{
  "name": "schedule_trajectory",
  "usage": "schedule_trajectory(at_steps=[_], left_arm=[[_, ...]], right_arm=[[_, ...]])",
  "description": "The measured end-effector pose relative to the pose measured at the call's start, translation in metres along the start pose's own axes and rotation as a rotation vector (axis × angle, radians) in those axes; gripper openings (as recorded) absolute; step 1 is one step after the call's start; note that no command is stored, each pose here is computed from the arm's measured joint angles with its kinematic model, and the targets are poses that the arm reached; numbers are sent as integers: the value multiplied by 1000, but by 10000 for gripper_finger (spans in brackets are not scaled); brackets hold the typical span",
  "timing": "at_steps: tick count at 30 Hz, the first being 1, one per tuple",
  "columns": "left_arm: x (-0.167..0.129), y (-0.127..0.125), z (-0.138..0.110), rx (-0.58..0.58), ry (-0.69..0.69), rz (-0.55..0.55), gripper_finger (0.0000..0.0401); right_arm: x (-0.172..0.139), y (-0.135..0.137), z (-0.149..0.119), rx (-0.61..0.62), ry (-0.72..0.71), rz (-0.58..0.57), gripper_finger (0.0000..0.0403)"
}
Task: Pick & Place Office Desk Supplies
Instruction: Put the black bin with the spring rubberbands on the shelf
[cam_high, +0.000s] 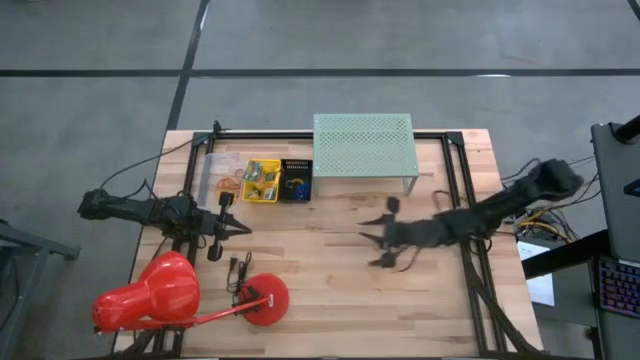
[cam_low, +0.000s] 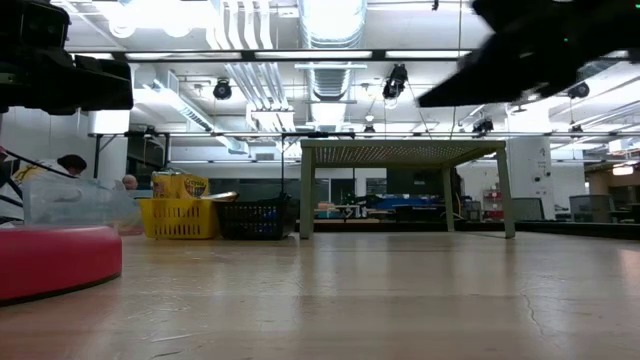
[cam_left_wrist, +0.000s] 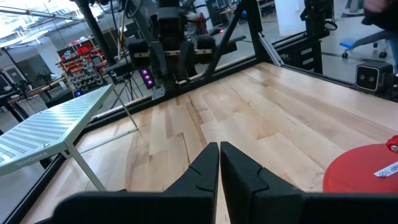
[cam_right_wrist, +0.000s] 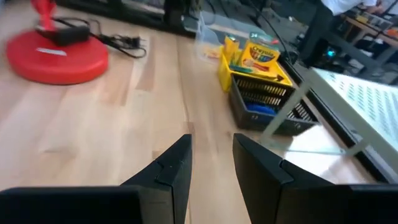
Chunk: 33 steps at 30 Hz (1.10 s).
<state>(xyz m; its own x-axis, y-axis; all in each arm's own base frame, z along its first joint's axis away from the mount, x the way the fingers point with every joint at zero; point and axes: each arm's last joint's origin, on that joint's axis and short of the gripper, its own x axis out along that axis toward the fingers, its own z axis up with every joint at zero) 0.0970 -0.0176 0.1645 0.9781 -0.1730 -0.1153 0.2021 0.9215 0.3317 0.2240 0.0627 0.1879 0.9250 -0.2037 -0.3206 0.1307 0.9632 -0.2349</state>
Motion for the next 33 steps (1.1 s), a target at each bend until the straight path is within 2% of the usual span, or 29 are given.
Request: schedule_trajectory(at_steps=[4, 8, 12, 15, 21, 27, 33], left_arm=[[0, 0, 0, 0, 0, 0, 19], [0, 0, 0, 0, 0, 0, 19], [0, 0, 0, 0, 0, 0, 19], [0, 0, 0, 0, 0, 0, 19], [0, 0, 0, 0, 0, 0, 19], [0, 0, 0, 0, 0, 0, 19], [0, 0, 0, 0, 0, 0, 19]], right_arm=[[46, 12, 19, -57, 57, -74, 114], [89, 10, 28, -139, 115, -136, 114], [121, 0, 31, -96, 212, -109, 114], [138, -10, 38, -39, 271, -71, 123], [168, -22, 45, 81, 326, -119, 157], [195, -26, 46, -51, 381, -177, 180], [224, -22, 45, -91, 401, -236, 189]])
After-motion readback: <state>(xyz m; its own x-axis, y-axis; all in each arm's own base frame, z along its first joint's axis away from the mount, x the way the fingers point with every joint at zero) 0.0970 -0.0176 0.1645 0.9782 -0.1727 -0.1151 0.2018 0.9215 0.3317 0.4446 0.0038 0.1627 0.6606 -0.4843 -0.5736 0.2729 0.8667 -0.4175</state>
